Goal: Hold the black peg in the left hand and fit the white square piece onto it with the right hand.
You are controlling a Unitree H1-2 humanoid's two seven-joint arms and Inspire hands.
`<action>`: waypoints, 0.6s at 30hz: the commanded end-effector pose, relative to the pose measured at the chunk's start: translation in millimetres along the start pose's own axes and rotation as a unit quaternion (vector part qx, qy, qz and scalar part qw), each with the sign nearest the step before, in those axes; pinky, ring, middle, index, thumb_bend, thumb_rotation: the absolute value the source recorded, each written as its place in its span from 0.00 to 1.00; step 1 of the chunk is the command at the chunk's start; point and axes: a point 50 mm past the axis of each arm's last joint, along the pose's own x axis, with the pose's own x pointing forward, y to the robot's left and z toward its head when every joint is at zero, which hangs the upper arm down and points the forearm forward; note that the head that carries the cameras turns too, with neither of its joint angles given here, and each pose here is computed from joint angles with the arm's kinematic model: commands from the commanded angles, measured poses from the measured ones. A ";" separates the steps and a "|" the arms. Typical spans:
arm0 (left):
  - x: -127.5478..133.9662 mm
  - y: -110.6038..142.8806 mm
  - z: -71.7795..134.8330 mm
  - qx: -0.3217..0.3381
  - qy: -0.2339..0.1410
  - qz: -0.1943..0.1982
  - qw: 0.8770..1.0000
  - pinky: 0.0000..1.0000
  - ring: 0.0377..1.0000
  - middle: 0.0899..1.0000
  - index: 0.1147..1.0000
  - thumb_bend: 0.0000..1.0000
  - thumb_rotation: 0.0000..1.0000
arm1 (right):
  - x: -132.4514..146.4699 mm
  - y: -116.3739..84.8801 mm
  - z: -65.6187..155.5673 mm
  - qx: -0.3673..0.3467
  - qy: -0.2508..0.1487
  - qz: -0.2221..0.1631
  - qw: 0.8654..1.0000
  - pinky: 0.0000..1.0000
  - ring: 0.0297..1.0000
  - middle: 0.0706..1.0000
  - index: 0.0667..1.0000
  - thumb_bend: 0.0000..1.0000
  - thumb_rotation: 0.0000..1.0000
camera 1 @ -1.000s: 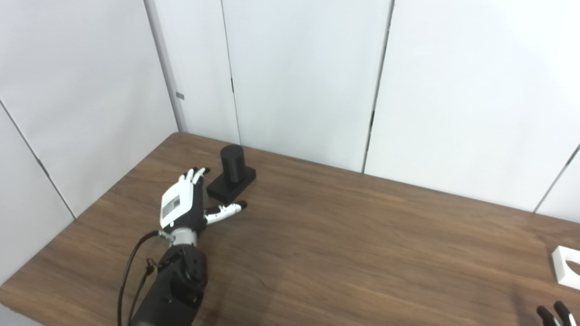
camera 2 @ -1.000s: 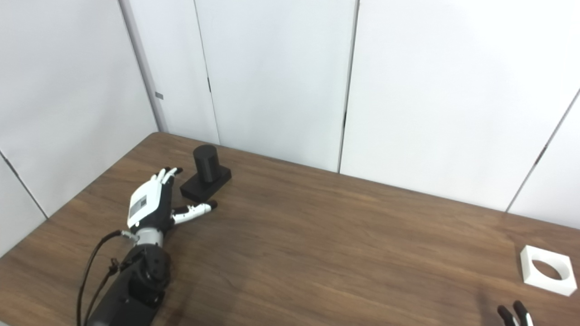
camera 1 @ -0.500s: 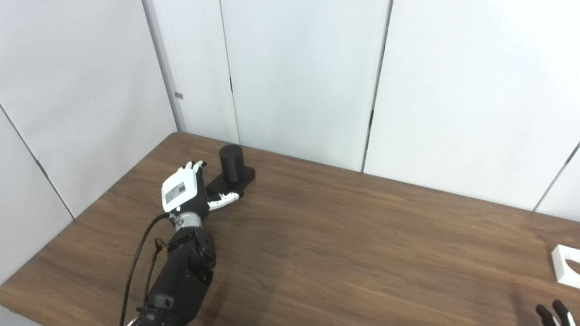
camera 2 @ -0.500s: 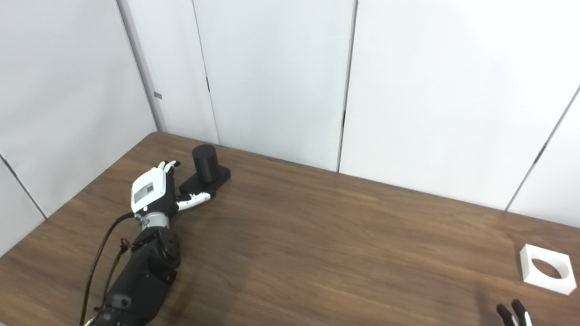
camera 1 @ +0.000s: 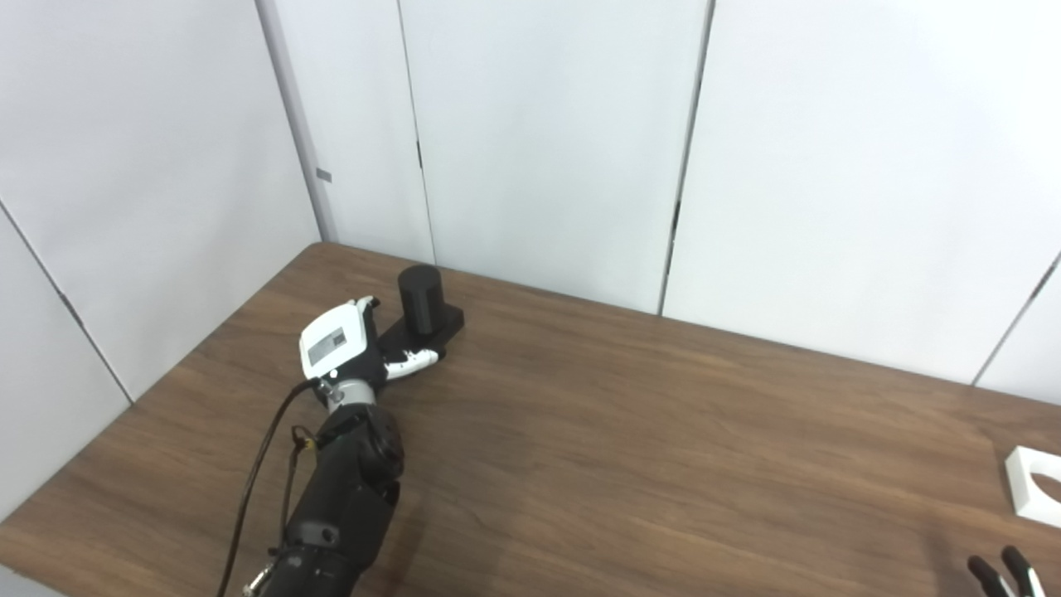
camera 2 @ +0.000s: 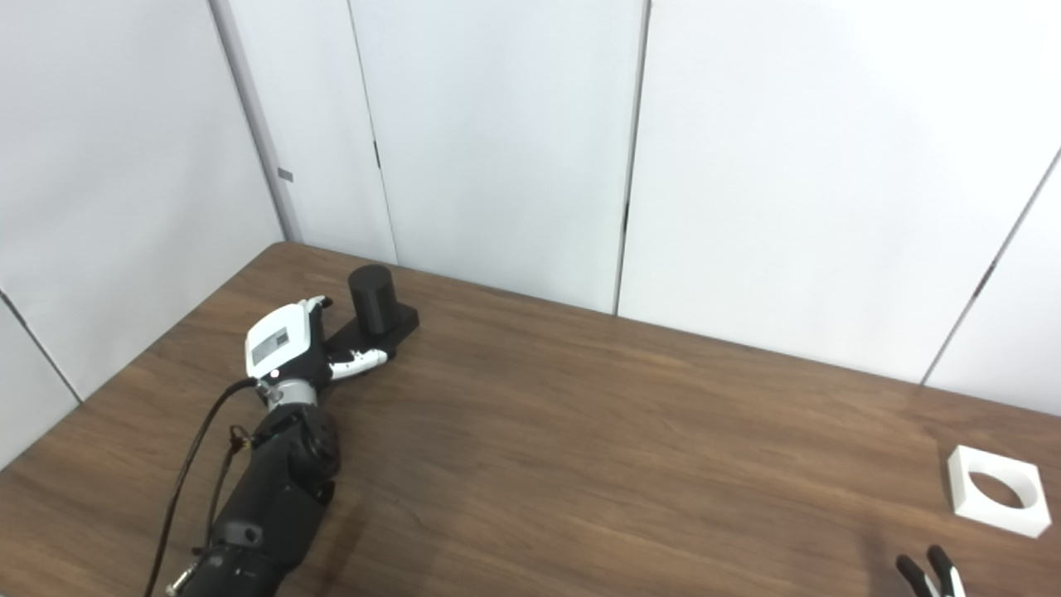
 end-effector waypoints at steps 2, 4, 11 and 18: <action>15.8 22.0 19.7 -0.002 -0.017 0.031 0.999 0.87 0.92 0.90 0.82 0.93 0.53 | -1.8 2.7 3.9 0.010 0.000 0.000 1.000 1.00 0.99 0.92 1.00 0.65 1.00; 16.8 21.9 20.9 0.000 -0.017 0.032 0.999 0.87 0.91 0.89 0.80 0.93 0.53 | -1.7 2.7 4.2 0.014 -0.002 0.000 1.000 1.00 0.99 0.92 1.00 0.65 1.00; 22.2 21.6 27.2 -0.005 -0.013 0.031 0.999 0.80 0.86 0.82 0.70 0.91 0.44 | -1.5 1.3 3.2 0.013 0.001 -0.001 1.000 1.00 0.98 0.92 1.00 0.64 1.00; 26.5 19.4 30.7 0.031 -0.005 0.024 0.999 0.77 0.83 0.82 0.75 0.88 0.49 | -1.2 0.2 3.2 -0.001 -0.001 -0.002 1.000 1.00 0.97 0.92 1.00 0.64 1.00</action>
